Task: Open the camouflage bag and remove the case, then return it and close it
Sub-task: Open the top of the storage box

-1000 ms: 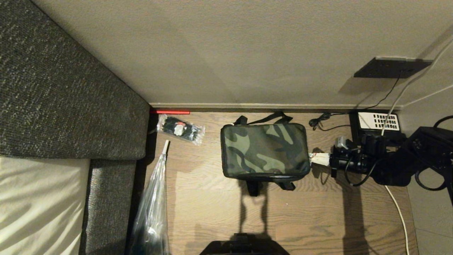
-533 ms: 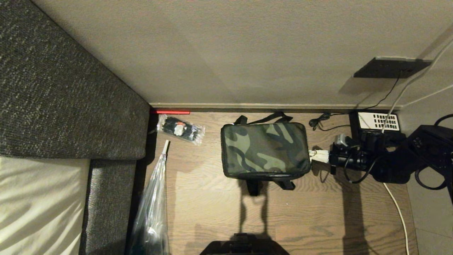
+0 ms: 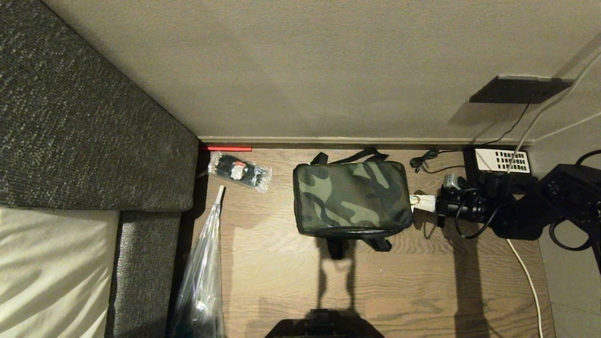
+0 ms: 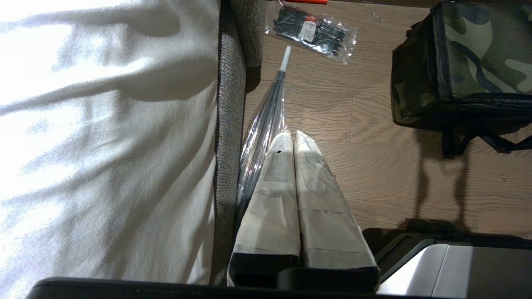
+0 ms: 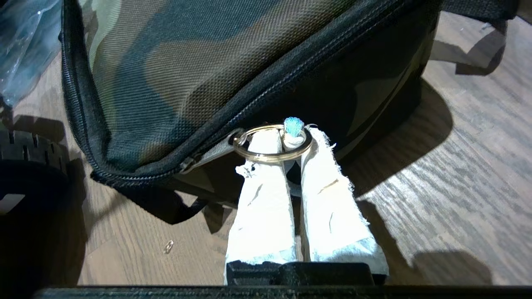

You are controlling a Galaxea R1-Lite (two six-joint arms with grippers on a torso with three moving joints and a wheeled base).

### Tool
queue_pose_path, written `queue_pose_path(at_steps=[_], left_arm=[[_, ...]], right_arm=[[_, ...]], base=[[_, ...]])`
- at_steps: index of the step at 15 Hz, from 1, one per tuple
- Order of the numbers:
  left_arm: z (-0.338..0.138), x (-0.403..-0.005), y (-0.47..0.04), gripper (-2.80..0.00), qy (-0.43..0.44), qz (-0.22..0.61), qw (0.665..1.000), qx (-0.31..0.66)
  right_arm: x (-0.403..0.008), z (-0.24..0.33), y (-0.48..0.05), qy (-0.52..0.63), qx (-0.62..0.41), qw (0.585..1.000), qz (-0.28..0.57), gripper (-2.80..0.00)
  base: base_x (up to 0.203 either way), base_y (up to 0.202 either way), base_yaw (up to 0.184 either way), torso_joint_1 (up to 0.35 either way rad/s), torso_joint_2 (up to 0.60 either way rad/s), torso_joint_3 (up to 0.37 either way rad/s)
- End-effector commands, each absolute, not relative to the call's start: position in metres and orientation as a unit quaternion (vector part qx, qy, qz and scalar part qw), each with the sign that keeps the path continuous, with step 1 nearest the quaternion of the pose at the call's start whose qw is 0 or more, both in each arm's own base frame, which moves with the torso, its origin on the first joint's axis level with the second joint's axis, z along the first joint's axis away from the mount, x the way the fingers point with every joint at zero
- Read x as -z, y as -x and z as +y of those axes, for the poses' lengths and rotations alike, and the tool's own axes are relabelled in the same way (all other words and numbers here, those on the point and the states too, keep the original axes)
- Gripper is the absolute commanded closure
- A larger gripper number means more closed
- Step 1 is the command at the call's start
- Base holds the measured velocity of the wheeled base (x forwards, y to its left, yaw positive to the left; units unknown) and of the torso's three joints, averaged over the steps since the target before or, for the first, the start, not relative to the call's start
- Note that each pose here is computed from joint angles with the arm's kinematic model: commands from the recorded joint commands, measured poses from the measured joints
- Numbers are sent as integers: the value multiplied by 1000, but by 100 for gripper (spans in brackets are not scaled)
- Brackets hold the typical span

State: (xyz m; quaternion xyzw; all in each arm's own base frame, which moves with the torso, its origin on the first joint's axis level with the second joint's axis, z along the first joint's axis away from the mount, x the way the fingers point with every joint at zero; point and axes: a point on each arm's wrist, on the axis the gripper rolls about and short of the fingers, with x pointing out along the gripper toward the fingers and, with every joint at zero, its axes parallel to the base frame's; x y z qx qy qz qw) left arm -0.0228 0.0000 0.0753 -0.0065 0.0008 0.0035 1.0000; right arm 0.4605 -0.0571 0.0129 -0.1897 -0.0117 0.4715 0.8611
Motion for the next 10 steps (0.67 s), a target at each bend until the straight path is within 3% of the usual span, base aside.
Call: queue_pose_path(at_steps=[1, 10], left_arm=[[0, -75, 23, 0, 7, 2, 1000, -4], [0, -75, 23, 0, 7, 1, 1000, -4]], right_arm=[[-16, -57, -462, 194, -469, 861, -16, 0], [-35, -59, -467, 138, -441, 887, 10, 0]], base=[[0, 0, 0, 0, 0, 0], [0, 0, 0, 0, 0, 0]])
